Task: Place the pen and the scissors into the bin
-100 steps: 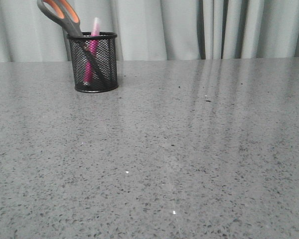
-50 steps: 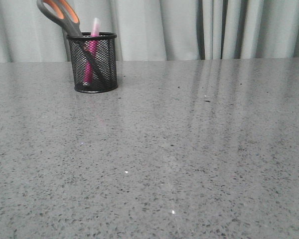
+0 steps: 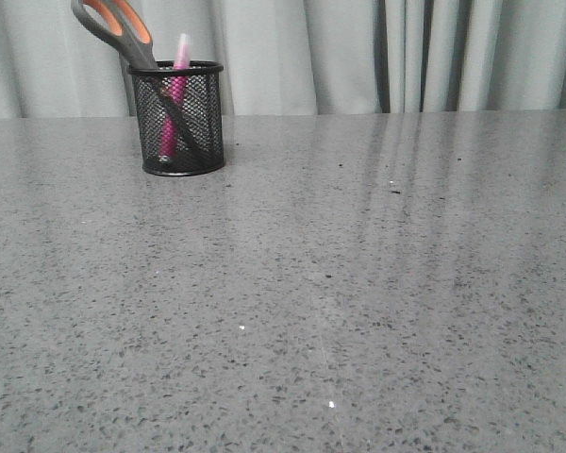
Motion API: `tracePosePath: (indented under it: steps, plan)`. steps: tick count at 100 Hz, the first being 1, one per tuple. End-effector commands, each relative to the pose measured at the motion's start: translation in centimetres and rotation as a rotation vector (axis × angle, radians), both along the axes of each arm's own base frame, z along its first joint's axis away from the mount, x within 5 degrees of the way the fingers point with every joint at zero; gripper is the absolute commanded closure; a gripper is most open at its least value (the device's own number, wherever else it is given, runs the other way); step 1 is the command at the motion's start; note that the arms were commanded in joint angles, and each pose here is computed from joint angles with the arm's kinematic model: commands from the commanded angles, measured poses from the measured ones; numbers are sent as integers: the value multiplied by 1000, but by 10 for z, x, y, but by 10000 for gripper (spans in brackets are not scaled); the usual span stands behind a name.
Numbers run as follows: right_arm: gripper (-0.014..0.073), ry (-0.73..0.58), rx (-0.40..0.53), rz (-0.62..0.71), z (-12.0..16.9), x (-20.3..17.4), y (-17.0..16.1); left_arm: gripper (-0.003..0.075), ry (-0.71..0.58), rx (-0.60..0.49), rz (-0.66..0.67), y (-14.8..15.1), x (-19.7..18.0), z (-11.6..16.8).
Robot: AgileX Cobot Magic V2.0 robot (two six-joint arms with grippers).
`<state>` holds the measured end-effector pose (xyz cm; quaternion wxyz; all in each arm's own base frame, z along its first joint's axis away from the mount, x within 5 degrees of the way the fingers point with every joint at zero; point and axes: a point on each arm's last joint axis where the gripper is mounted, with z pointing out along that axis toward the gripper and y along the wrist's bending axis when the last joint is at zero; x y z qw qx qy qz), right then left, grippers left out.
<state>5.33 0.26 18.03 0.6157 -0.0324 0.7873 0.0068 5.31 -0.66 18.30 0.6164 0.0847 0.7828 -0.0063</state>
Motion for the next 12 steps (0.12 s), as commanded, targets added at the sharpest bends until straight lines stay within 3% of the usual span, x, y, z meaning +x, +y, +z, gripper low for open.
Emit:
tracePosePath:
  steps: [1,12]
  plan:
    - [671,-41,-6,-4,-1,0,0,739,-40,-23,7,0,0,-8]
    - [671,-41,-6,-4,-1,0,0,739,-40,-23,7,0,0,-8]
